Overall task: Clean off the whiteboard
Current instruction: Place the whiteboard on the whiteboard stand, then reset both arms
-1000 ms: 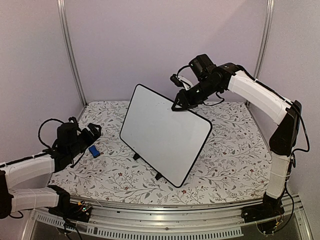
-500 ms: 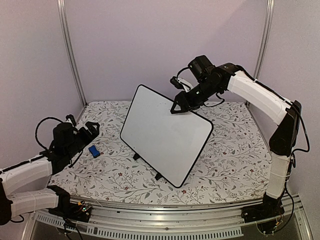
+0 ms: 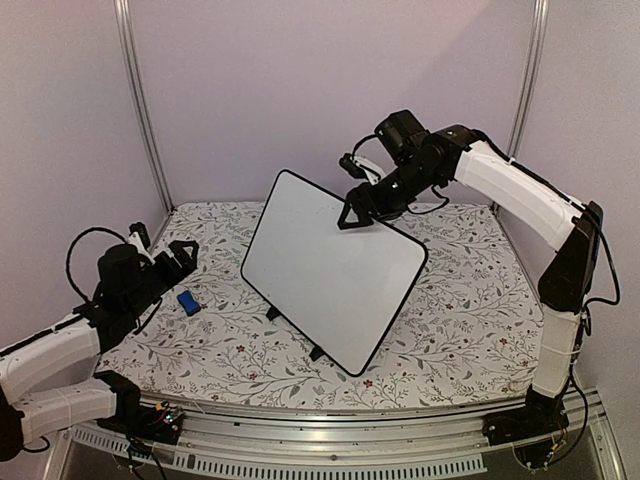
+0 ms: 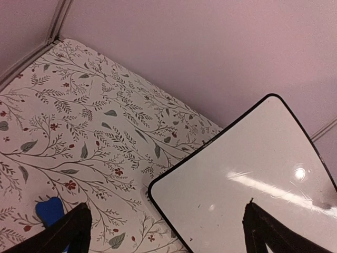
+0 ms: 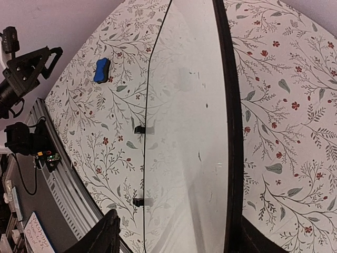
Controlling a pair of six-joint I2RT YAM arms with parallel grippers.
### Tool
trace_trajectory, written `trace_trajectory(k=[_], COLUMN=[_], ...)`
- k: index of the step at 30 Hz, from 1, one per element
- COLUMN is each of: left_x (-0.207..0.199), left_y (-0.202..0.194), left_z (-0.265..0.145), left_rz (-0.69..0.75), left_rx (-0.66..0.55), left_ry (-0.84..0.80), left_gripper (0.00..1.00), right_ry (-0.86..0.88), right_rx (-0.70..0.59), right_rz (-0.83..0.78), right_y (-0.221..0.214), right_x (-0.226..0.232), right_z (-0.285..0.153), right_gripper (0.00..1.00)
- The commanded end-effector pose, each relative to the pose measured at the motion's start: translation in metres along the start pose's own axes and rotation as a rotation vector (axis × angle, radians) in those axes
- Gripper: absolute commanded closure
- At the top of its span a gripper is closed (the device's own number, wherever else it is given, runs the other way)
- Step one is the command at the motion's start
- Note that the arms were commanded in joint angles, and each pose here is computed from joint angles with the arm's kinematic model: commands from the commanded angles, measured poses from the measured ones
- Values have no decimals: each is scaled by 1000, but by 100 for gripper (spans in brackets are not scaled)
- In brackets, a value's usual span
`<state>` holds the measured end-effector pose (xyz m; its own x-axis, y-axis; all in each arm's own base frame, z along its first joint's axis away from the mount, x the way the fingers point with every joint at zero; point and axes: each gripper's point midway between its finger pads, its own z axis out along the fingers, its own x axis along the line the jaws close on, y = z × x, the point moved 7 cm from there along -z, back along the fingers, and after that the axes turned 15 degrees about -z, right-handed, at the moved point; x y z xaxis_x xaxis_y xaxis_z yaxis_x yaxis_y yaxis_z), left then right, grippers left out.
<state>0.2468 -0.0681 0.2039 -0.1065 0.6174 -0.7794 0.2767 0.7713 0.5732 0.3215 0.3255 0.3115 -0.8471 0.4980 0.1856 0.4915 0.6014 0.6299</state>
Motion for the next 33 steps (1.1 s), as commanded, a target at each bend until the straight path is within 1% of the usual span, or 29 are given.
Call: trace_trajectory(k=[1,6,9,14,16,22,24,26,27,28,30,32,33], left_x=[-22,-41,-58,-83,-87,-89,-90,-91,-92,-93,-92,-97,-96], left_y=[-1,-6,-11,-27,-35,-46,-45,-47,-48,-45,-35,-21,-18], left_z=[-4,-9,-11,-14,-14,-12,-13,-20,-25,-30,-35,-40,-42], left_rz=[84,164,229,347,373,371,331,272,255,242,252,267,290], left_rx=[27,49,82,114,118,112,101,83,61,29,-28,-77,-78], left_ry=[-94,-204,-260,-260,-255,-245,-225,-216,-212,-189,-101,-42,-11], left_gripper=[0,0,0,0,0,0,0,0,0,0,0,0,0], right_ry=[-11,-64,-108,-136,-149,-147,-160,-123,-94,-79,-104,-142,-154], right_rx=[-115,-147,-195,-243,-255,-258,-270,-314,-346,-376,-428,-448,-448], right_rz=[-54,-69,-81,-61,-48,-41,-44,-58,-84,-106,-134,-145,-147], right_y=[20,22,21,14,11,6,8,15,19,23,26,23,20], right_x=[18,18,17,10,5,3,3,9,16,20,22,20,18], right_z=[-40,-55,-68,-85,-90,-90,-93,-100,-105,-112,-123,-123,-119], right_gripper=[32,25,22,20,20,19,18,11,4,1,1,1,1])
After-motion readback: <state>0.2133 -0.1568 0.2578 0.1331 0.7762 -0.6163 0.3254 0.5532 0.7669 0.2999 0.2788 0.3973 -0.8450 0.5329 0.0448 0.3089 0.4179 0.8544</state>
